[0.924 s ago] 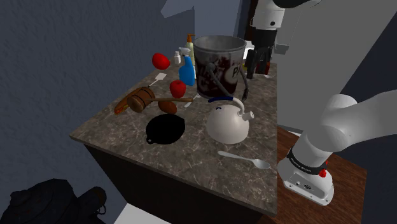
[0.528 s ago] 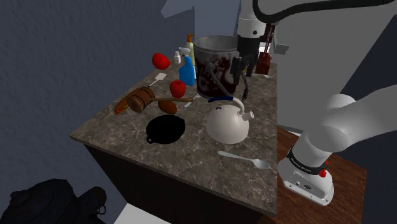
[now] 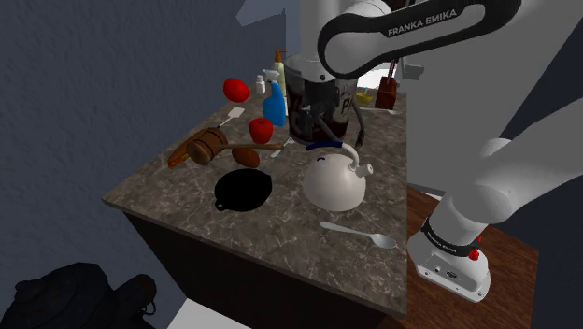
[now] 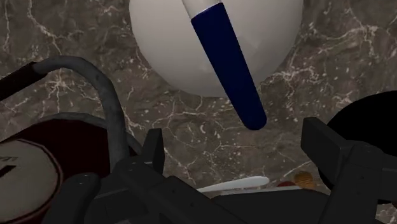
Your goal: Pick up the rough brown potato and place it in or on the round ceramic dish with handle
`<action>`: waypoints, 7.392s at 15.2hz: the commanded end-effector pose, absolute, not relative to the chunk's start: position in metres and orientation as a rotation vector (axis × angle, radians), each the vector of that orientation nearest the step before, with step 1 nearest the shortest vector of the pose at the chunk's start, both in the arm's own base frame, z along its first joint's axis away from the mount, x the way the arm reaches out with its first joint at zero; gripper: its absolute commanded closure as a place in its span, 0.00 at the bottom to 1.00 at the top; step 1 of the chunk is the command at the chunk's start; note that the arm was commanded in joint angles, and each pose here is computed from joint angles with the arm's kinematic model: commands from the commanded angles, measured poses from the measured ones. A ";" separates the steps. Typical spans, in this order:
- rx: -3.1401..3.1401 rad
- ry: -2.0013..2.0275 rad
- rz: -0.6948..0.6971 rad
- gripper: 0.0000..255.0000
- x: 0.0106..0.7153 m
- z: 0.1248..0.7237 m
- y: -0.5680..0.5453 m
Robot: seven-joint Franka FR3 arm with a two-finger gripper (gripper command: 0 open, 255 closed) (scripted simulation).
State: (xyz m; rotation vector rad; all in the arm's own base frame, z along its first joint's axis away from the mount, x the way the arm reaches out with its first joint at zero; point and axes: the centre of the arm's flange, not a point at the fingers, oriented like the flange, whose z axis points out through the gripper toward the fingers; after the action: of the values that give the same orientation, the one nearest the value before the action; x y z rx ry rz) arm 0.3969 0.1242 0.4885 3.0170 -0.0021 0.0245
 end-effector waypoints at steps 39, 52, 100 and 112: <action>2.566 0.064 0.278 1.00 0.581 0.297 0.290; 2.566 0.064 0.278 1.00 0.581 0.334 0.290; 2.566 0.064 0.278 1.00 0.456 0.348 0.395; 2.566 0.064 0.278 0.00 0.445 0.390 0.422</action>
State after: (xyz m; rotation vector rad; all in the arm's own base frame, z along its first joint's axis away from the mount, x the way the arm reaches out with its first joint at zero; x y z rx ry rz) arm 0.4501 0.4179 0.3779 2.5665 0.0635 0.2796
